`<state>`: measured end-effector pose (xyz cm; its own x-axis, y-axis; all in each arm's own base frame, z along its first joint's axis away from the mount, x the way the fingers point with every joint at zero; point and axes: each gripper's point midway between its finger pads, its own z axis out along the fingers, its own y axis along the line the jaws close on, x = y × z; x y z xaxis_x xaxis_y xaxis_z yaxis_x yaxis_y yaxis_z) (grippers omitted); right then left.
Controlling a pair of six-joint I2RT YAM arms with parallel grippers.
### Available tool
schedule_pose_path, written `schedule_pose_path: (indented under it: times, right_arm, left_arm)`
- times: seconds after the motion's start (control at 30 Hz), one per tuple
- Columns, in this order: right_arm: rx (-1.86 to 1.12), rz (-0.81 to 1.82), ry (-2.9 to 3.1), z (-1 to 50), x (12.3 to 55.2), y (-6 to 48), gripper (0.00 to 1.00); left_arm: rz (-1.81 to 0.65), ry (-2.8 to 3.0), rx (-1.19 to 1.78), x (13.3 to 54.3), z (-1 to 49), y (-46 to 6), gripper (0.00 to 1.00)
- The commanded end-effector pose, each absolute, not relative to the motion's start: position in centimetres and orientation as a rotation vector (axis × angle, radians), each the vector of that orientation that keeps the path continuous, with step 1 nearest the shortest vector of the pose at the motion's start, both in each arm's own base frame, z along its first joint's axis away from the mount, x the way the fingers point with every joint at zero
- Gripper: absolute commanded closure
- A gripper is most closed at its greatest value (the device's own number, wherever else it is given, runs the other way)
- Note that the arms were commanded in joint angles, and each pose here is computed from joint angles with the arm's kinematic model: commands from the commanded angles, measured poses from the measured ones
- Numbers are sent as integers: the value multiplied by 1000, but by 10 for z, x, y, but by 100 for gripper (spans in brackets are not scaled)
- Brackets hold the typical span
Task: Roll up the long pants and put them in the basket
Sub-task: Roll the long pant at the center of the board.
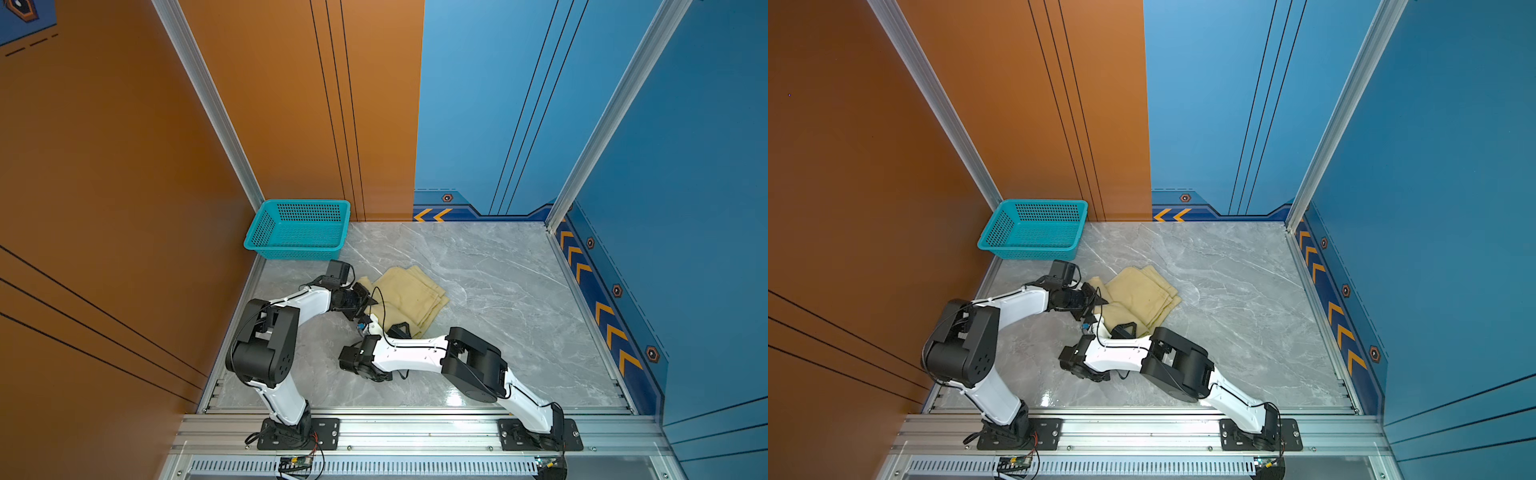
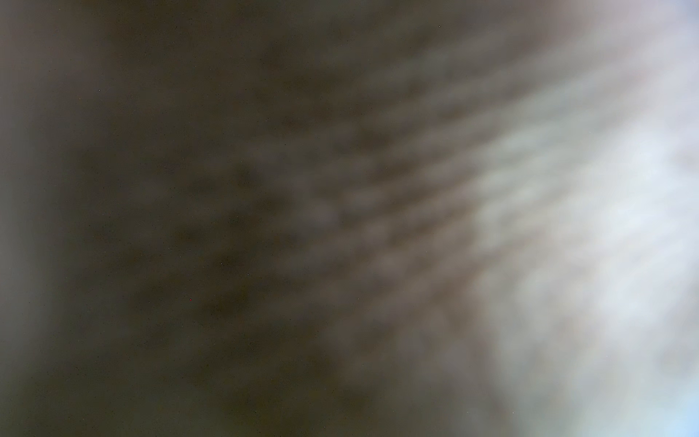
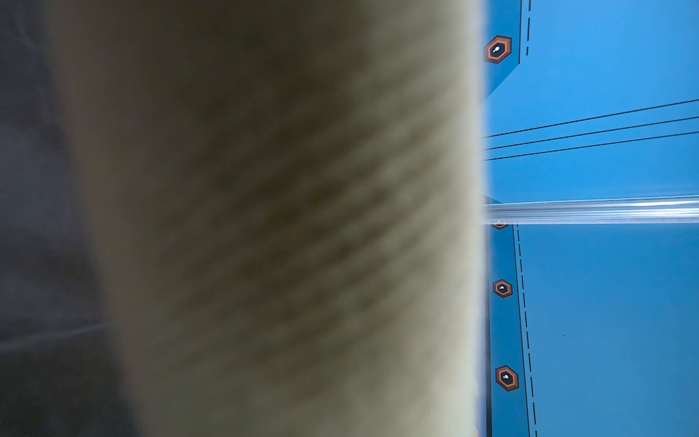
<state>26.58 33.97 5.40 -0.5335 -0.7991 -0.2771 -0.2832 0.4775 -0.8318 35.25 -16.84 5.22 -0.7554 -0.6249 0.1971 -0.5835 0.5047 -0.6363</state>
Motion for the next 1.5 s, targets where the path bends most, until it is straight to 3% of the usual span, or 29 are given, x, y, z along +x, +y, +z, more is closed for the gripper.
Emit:
schedule_pose_path:
  times: [0.0,0.03,0.1,0.17,0.3,0.43,0.6,0.8,0.97,1.13,1.3,1.33,1.47]
  right_arm:
    - [-915,-956,2195,43,258,319,68]
    - [-920,-921,2232,41,255,319,69]
    - [-936,-805,2331,34,246,325,68]
    - [-976,-666,2431,26,233,333,68]
    - [-974,-501,2546,27,220,340,66]
    - [-968,-329,2660,23,215,341,63]
    - [-807,52,2851,18,220,335,62]
    - [-607,449,2988,17,231,326,62]
    - [-505,791,3049,16,237,339,62]
    - [-366,1111,3067,13,243,351,62]
    - [-185,1269,3048,5,247,348,58]
    - [-127,1309,3034,3,250,346,56]
    - [-25,1362,3036,-8,243,339,55]
  left_arm:
    - [-1075,2612,-1099,355,67,-148,100]
    - [-1061,2605,-1099,355,68,-146,93]
    - [-1048,2599,-1078,356,70,-144,66]
    - [-1032,2599,-1061,357,70,-142,50]
    - [-989,2580,-1054,359,72,-134,39]
    - [-973,2546,-1034,365,83,-128,32]
    - [-955,2501,-985,368,100,-122,31]
    - [-925,2464,-898,365,115,-121,17]
    - [-946,2477,-735,358,122,-144,15]
    - [-1122,2318,-724,361,123,-155,15]
    - [-1187,2319,-633,362,114,-171,15]
    - [-1201,2307,-616,364,114,-173,10]
    - [-1262,2323,-537,373,109,-184,8]
